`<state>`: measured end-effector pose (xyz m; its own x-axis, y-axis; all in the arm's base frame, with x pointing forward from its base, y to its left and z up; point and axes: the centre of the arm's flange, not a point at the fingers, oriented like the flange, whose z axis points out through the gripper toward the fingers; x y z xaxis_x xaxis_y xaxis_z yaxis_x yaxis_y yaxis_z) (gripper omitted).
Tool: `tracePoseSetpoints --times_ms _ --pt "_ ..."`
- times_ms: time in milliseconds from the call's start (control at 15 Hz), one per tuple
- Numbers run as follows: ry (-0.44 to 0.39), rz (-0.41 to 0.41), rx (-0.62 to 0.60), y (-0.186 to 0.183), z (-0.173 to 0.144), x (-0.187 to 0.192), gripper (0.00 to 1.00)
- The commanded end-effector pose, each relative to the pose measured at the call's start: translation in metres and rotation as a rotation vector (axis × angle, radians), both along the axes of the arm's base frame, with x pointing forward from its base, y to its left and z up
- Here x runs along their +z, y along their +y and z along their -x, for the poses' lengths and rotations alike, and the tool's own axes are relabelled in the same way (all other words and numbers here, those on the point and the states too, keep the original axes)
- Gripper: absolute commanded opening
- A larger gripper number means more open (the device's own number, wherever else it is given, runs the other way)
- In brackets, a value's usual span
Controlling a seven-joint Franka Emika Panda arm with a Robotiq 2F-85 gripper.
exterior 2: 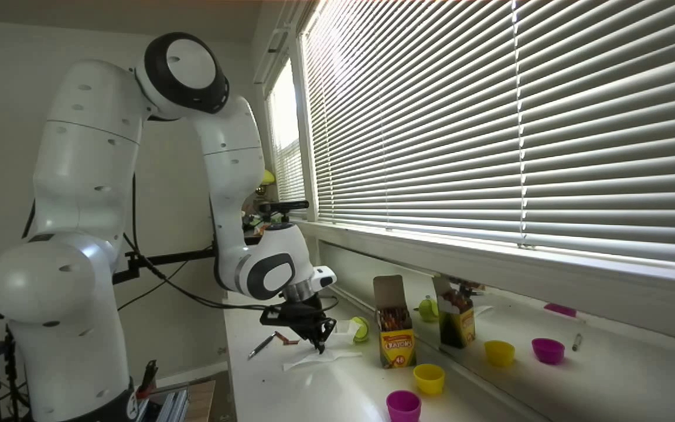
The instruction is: Use the white napkin to wipe the counter.
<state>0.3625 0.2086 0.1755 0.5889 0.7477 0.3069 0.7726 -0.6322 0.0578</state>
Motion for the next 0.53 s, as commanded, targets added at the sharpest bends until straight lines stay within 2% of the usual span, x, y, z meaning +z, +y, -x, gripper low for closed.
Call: tracePoseSetpoints --times_ms 0,467 --pt "0.064 0.052 -0.017 -0.038 0.018 -0.011 0.0" --pt "0.086 0.105 -0.196 -0.104 -0.018 -0.004 0.0"
